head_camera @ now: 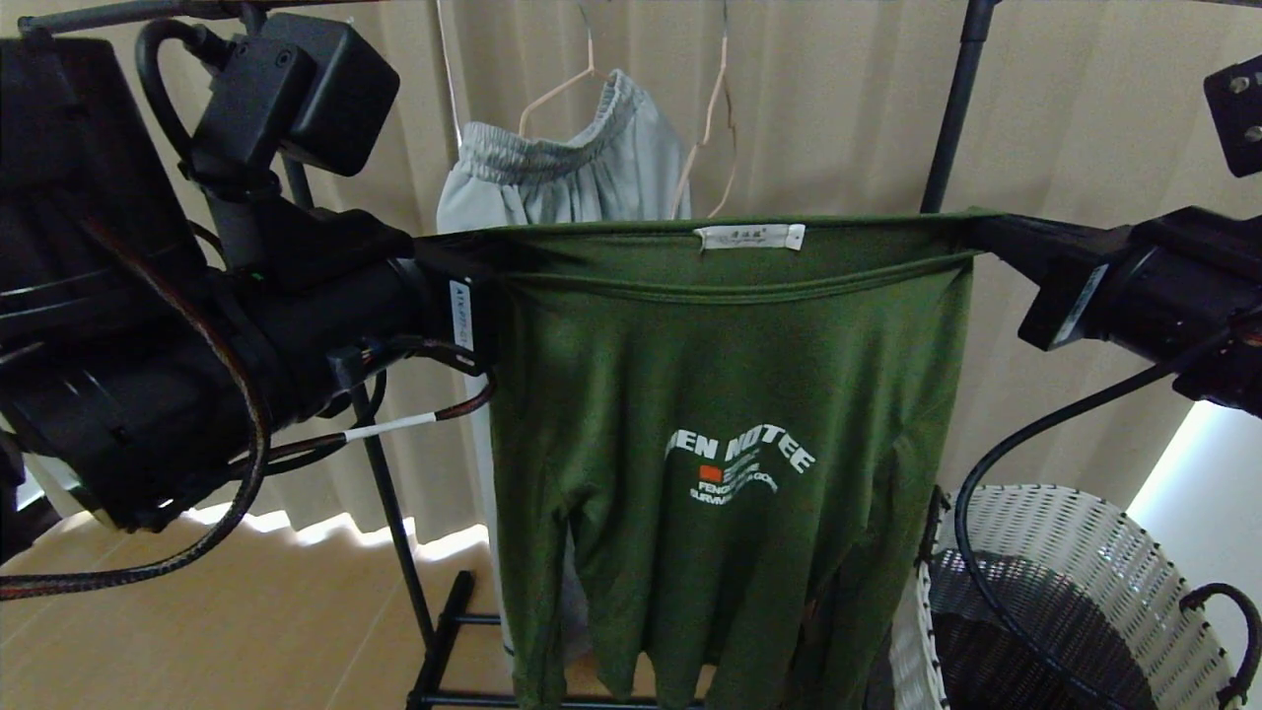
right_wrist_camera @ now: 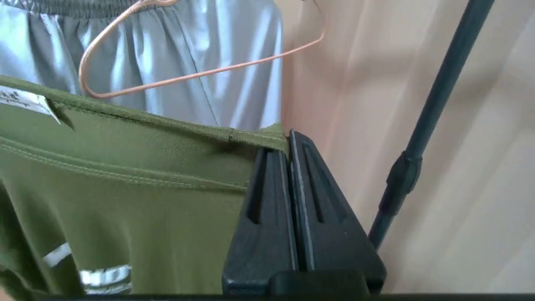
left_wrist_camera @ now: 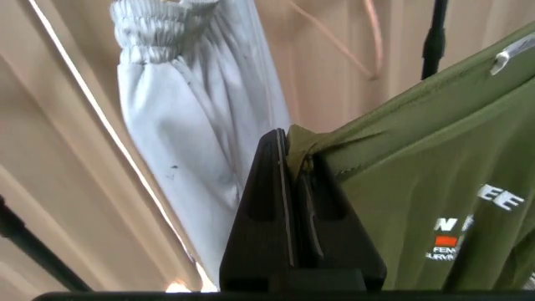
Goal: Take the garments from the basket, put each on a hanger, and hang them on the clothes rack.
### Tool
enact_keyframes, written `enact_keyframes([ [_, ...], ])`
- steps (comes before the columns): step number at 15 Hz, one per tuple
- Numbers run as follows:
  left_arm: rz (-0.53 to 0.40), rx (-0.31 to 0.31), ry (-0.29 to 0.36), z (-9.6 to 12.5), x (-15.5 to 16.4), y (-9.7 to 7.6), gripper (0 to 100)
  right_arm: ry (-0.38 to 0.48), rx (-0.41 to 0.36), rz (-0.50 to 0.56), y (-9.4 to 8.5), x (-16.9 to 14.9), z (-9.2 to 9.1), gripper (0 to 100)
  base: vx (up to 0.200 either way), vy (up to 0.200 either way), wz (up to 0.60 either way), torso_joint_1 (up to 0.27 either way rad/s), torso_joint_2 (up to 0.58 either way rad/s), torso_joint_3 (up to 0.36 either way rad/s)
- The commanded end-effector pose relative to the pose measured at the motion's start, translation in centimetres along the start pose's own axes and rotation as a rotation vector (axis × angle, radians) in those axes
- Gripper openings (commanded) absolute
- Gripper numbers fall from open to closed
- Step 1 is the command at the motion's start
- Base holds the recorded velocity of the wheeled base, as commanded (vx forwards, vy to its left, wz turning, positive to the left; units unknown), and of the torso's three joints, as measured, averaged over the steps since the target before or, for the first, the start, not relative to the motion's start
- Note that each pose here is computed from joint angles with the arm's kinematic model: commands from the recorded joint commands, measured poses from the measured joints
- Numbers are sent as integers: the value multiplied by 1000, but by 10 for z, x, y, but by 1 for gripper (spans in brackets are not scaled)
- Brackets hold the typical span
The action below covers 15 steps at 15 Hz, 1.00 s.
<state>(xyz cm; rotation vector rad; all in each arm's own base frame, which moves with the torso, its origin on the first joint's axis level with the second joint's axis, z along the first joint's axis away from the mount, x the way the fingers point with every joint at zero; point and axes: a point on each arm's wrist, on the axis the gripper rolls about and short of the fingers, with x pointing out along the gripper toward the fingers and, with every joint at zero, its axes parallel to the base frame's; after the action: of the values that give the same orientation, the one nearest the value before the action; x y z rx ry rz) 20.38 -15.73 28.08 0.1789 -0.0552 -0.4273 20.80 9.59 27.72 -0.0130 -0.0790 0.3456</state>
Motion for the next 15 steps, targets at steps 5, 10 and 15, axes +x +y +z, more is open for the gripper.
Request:
enact_keyframes([
  [5,6,6,6,-2,1,0,0,22,1,2,0,-6,-10,100,0,0,0,0,0,0],
  [10,79,4,4,-11,3,17,0,14,3,61,0,-23,-11,100,0,0,0,0,0,0],
  [15,109,0,-6,-14,2,24,0,4,6,170,0,-42,-12,100,0,0,0,0,0,0],
])
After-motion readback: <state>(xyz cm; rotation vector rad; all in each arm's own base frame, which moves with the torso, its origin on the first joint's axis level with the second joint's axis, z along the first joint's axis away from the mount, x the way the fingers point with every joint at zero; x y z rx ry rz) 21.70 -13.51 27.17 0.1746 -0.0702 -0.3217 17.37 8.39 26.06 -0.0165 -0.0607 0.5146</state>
